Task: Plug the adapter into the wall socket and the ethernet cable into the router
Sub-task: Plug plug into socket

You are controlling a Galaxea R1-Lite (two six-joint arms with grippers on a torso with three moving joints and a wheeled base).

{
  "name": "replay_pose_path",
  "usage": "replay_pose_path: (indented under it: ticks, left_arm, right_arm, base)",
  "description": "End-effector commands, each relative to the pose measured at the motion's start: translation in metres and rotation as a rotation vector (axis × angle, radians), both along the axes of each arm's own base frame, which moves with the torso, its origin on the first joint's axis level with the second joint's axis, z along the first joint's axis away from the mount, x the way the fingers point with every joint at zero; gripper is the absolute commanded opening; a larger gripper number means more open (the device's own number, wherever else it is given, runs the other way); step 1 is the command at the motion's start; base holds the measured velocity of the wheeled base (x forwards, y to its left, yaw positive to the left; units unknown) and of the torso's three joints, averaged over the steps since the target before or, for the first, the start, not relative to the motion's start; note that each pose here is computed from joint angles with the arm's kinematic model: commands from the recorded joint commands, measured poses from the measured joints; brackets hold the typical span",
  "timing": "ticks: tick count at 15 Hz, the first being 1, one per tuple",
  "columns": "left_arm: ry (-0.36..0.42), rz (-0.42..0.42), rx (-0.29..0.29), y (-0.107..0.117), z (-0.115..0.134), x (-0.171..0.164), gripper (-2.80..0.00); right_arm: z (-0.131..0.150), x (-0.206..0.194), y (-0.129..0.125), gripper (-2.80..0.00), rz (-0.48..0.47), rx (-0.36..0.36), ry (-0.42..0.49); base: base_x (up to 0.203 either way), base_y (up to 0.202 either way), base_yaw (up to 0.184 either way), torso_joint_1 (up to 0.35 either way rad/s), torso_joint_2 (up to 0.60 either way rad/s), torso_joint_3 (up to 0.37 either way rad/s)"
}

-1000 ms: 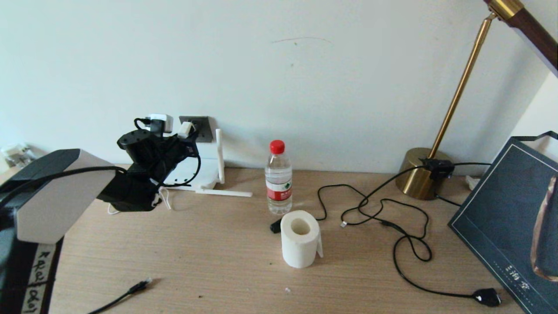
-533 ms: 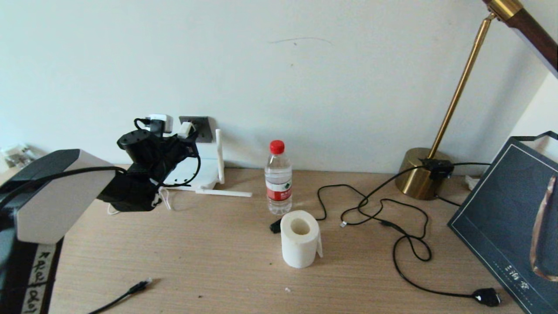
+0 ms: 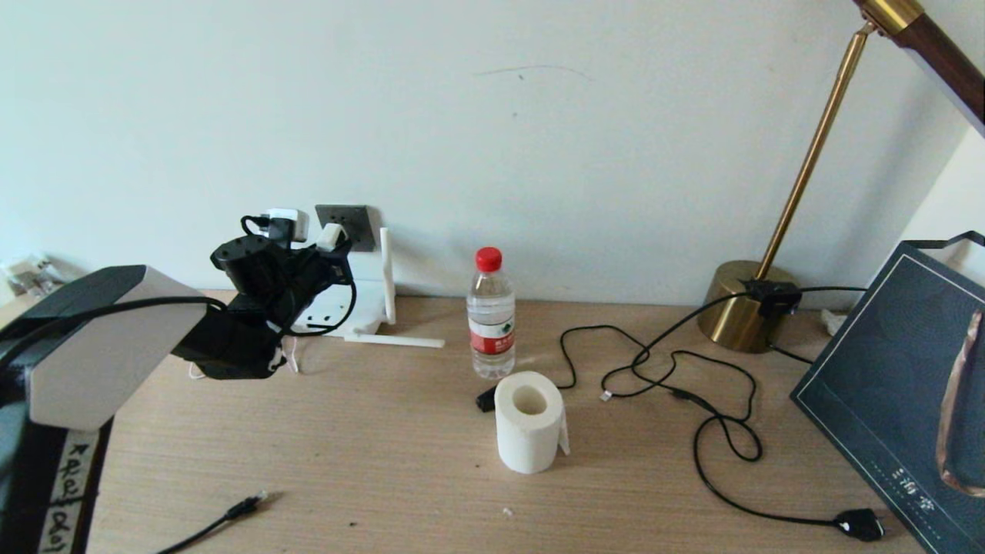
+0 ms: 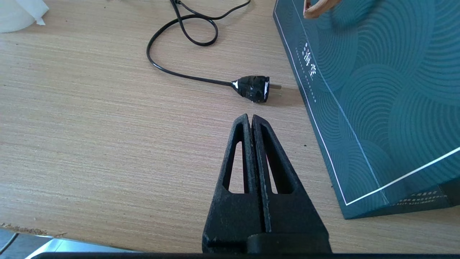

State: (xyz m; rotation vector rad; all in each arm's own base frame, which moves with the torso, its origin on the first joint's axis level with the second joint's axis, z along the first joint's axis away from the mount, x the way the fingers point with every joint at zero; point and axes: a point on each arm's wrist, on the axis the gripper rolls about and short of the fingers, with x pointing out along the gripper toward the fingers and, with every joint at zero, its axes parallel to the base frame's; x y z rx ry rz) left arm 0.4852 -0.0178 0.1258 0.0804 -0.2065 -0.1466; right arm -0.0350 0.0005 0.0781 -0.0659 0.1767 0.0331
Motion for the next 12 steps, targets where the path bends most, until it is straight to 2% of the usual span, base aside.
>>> replay_pose_path:
  ticks: [1, 12]
  left_arm:
    - [-0.009, -0.001, 0.001, 0.0001, 0.0028, -0.0014, -2.8]
    - [-0.01, 0.0, 0.0, 0.0002, 0.0026, 0.0, -2.8]
  right_arm:
    - [-0.0001, 0.0, 0.0, -2.8, -0.001, -0.001, 0.002]
    - [-0.0001, 0.0, 0.0, -2.8, 0.001, -0.001, 0.002]
  base:
    - [0.0, 0.0, 0.0, 0.0, 0.0, 0.0]
    - [0.0, 0.0, 0.0, 0.0, 0.0, 0.0]
